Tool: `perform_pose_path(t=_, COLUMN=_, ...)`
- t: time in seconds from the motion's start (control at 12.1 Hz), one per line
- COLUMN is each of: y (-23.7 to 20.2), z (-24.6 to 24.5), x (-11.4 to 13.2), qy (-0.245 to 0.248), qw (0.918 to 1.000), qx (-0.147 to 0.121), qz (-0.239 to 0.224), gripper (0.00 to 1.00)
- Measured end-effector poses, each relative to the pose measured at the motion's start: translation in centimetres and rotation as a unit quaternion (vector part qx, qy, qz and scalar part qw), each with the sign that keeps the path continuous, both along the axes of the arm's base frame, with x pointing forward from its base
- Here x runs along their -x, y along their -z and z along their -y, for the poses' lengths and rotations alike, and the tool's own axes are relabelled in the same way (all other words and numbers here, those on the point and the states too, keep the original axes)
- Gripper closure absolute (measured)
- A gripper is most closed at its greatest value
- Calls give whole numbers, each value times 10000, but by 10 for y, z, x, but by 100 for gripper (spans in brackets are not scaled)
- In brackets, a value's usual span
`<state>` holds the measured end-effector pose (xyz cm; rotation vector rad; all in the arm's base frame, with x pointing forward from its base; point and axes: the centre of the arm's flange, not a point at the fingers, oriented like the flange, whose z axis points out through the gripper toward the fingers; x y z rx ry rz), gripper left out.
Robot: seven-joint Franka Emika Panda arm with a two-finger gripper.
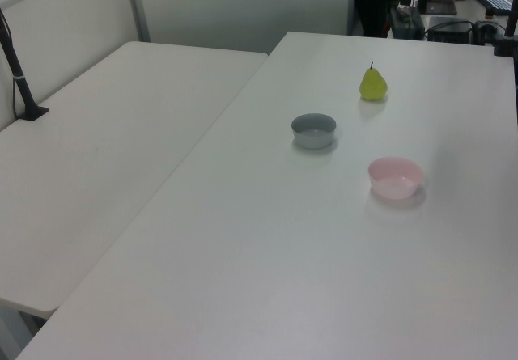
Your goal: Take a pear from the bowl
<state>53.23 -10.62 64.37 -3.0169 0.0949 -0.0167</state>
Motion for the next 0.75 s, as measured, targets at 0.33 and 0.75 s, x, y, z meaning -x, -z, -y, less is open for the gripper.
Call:
perform_pose_path(t=0.33, y=-3, z=-24, x=-11, qy=-196, qw=9992, qx=135, qz=331, gripper=0)
perform_pose_path(t=0.75, y=17, z=-43, x=-22, qy=-502, qw=9950, qx=776, qz=367, gripper=0)
